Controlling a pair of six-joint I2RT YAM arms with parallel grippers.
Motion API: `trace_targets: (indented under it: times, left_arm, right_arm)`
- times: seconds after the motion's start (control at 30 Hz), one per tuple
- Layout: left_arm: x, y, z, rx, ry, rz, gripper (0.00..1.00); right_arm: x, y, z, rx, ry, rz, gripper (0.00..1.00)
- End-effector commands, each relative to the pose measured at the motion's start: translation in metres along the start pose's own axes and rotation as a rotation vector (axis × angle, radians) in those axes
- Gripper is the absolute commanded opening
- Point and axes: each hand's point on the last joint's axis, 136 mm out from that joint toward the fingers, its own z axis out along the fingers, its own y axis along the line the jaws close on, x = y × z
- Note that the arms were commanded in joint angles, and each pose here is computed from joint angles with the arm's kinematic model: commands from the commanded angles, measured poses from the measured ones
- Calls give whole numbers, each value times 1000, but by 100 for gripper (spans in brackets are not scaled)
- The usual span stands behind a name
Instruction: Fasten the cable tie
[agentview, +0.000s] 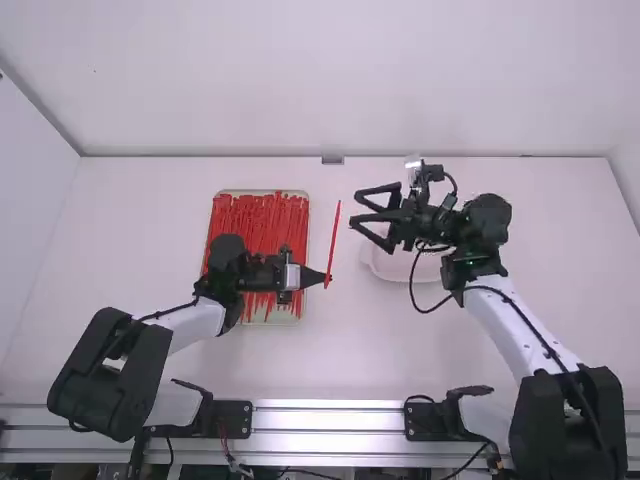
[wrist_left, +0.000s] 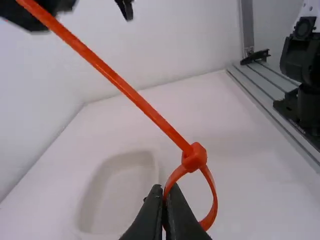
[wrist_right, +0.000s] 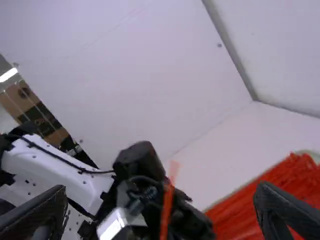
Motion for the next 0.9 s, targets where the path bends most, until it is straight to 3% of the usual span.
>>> trace_targets:
  times: [0.0,0.17,0.47,0.6,0.87]
  left_arm:
    - [-4,1,0,3,-10,-1,2]
    - [-14,6,0,-12,-35,1,2]
    - [-24,19,5,-4,-39,-23,2]
    - [-25,23,4,-12,-39,-10,2]
    - [-31,39,-5,-44,-40,-13,2]
  right_arm:
    - [-5,-1,-8,15,13,-84,98]
    - [22,-24,-16,71,77,-16,98]
    - [65,10,20,-103,205,-150,98]
    - [73,23,31,-161,223,-246,98]
    - [67,22,29,-154,207,-254,98]
